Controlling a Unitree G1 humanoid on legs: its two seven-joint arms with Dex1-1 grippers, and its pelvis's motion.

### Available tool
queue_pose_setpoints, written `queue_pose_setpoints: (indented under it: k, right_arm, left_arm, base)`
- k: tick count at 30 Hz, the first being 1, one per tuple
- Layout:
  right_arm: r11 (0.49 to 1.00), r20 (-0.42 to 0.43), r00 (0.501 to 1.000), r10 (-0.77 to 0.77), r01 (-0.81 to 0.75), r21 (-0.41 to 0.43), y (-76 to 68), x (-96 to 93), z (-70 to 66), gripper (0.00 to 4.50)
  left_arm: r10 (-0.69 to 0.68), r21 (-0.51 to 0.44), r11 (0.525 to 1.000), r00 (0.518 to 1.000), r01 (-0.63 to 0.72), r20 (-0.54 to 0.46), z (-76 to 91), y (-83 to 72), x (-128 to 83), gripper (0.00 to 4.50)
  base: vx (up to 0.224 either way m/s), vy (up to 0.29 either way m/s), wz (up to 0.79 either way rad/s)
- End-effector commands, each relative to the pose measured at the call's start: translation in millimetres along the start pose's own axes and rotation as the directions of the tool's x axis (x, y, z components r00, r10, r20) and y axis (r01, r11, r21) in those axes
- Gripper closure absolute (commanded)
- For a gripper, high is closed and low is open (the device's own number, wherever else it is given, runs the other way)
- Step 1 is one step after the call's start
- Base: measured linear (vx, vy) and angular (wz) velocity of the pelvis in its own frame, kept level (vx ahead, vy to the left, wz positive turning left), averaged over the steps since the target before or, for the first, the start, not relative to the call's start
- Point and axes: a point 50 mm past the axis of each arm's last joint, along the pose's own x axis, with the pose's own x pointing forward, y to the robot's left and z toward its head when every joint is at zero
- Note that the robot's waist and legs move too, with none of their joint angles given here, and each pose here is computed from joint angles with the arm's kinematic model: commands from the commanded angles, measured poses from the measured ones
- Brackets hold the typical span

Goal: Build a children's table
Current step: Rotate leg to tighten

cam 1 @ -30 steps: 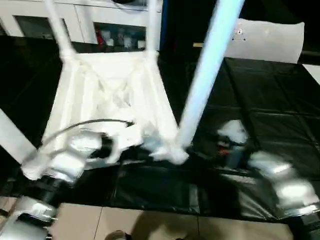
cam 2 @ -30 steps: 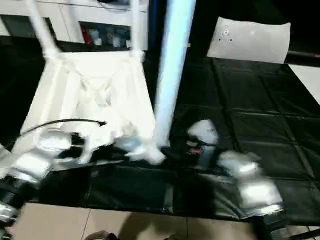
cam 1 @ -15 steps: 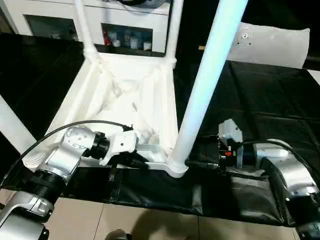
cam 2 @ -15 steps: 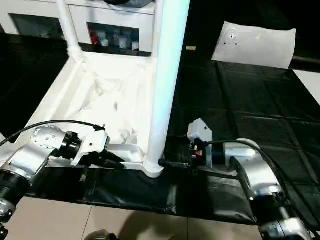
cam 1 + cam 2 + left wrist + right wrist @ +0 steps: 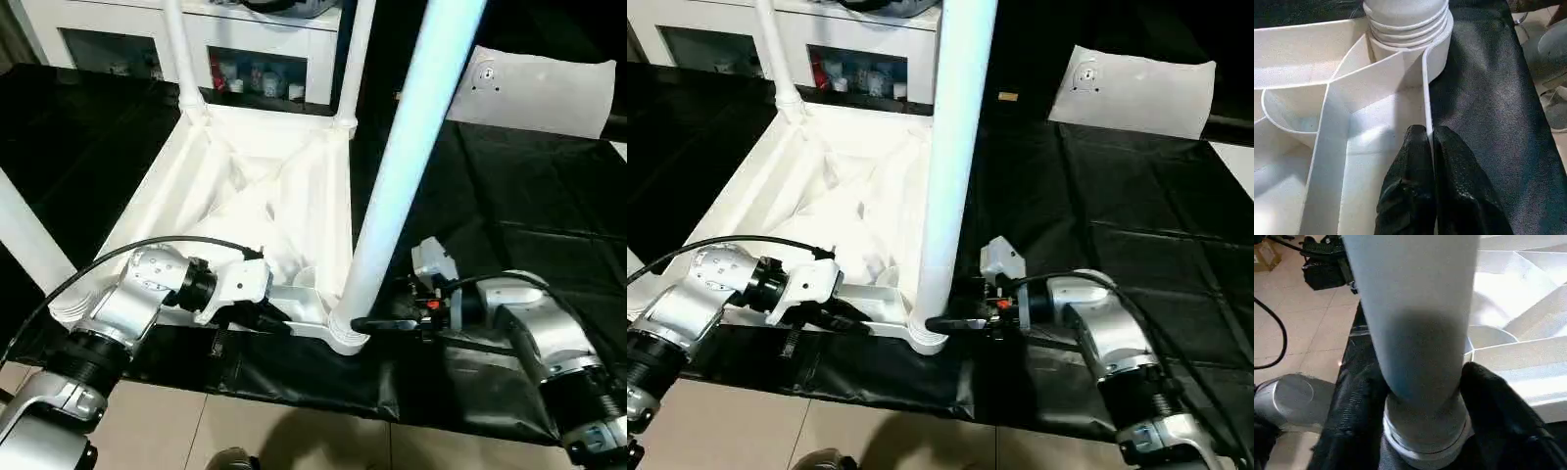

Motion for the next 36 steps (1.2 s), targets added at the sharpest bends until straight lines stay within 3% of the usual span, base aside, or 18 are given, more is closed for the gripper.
queue_pose_setpoints:
  k: [1, 8, 11, 15, 16, 20, 21, 23, 26, 29, 33, 35, 36]
  right_arm:
    - [1.000, -0.005, 1.000, 0.002, -0.002, -0.011, -2.7, 0.4, 1.7, 2.45]
    - [1.000, 0.032, 0.999, 0.013, -0.014, 0.028, 5.3, 5.1, -1.6, 2.57]
    - [0.985, 0.030, 0.989, -0.148, 0.144, 0.096, 10.4, 13.8, -11.3, 2.58]
    - [0.960, 0.007, 0.967, -0.254, 0.251, 0.125, 14.3, 25.7, -17.7, 2.59]
    - [0.924, 0.005, 0.939, -0.344, 0.338, 0.178, 14.1, 37.2, -21.2, 2.59]
    - [0.850, 0.016, 0.880, -0.475, 0.454, 0.266, 10.2, 56.0, -21.4, 2.59]
    - [0.811, 0.012, 0.847, -0.531, 0.504, 0.295, 6.9, 62.0, -20.7, 2.59]
    - [0.687, -0.039, 0.747, -0.664, 0.629, 0.364, -4.3, 74.6, -20.7, 2.59]
    - [0.614, -0.071, 0.687, -0.723, 0.686, 0.390, -9.8, 81.8, -18.8, 2.59]
    - [0.591, -0.077, 0.661, -0.747, 0.711, 0.381, -12.7, 88.5, -13.0, 2.59]
    - [0.556, -0.035, 0.629, -0.777, 0.710, 0.432, -16.2, 83.0, -6.3, 2.59]
    - [0.560, -0.026, 0.625, -0.780, 0.717, 0.414, -17.0, 79.5, -6.1, 2.03]
    - [0.559, -0.019, 0.620, -0.784, 0.719, 0.412, -17.7, 75.0, -6.7, 2.03]
  left_arm:
    - [-0.105, 0.051, 0.993, 0.994, 0.106, -0.028, 3.8, -4.8, 9.2, 4.50]
    - [-0.049, 0.010, 0.999, 0.998, 0.049, -0.025, 2.6, 0.1, 12.7, 4.50]
    - [0.120, -0.075, 0.990, 0.993, -0.119, 0.007, 7.3, 13.9, 18.6, 4.50]
    - [0.216, -0.154, 0.967, 0.975, -0.205, 0.058, 15.0, 22.6, 25.0, 4.50]
    - [0.275, -0.211, 0.945, 0.956, -0.248, 0.106, 23.8, 29.0, 31.7, 4.50]
    - [0.354, -0.277, 0.910, 0.926, -0.308, 0.132, 35.3, 38.2, 43.8, 4.50]
    - [0.381, -0.299, 0.895, 0.915, -0.330, 0.133, 38.8, 41.5, 47.6, 4.50]
    - [0.444, -0.337, 0.861, 0.887, -0.382, 0.129, 48.5, 50.4, 55.2, 4.50]
    - [0.493, -0.363, 0.830, 0.861, -0.424, 0.122, 55.3, 57.2, 57.3, 4.50]
    - [0.526, -0.357, 0.814, 0.842, -0.458, 0.119, 61.6, 62.4, 57.6, 4.50]
    - [0.503, -0.314, 0.832, 0.860, -0.456, 0.083, 56.7, 59.8, 55.1, 4.50]
    - [0.497, -0.311, 0.835, 0.864, -0.453, 0.076, 54.0, 58.6, 53.7, 4.50]
    - [0.488, -0.302, 0.842, 0.870, -0.447, 0.069, 50.8, 56.9, 51.7, 4.50]
  base:
    - [0.000, 0.000, 0.00]
    - [0.000, 0.000, 0.00]
    - [0.000, 0.000, 0.00]
    - [0.000, 0.000, 0.00]
    - [0.000, 0.000, 0.00]
    - [0.000, 0.000, 0.00]
    - [0.000, 0.000, 0.00]
    - [0.000, 0.000, 0.00]
    - [0.000, 0.000, 0.00]
    - [0.000, 0.000, 0.00]
    - [0.015, -0.004, 0.00]
    - [0.000, 0.000, 0.00]
    - [0.000, 0.000, 0.00]
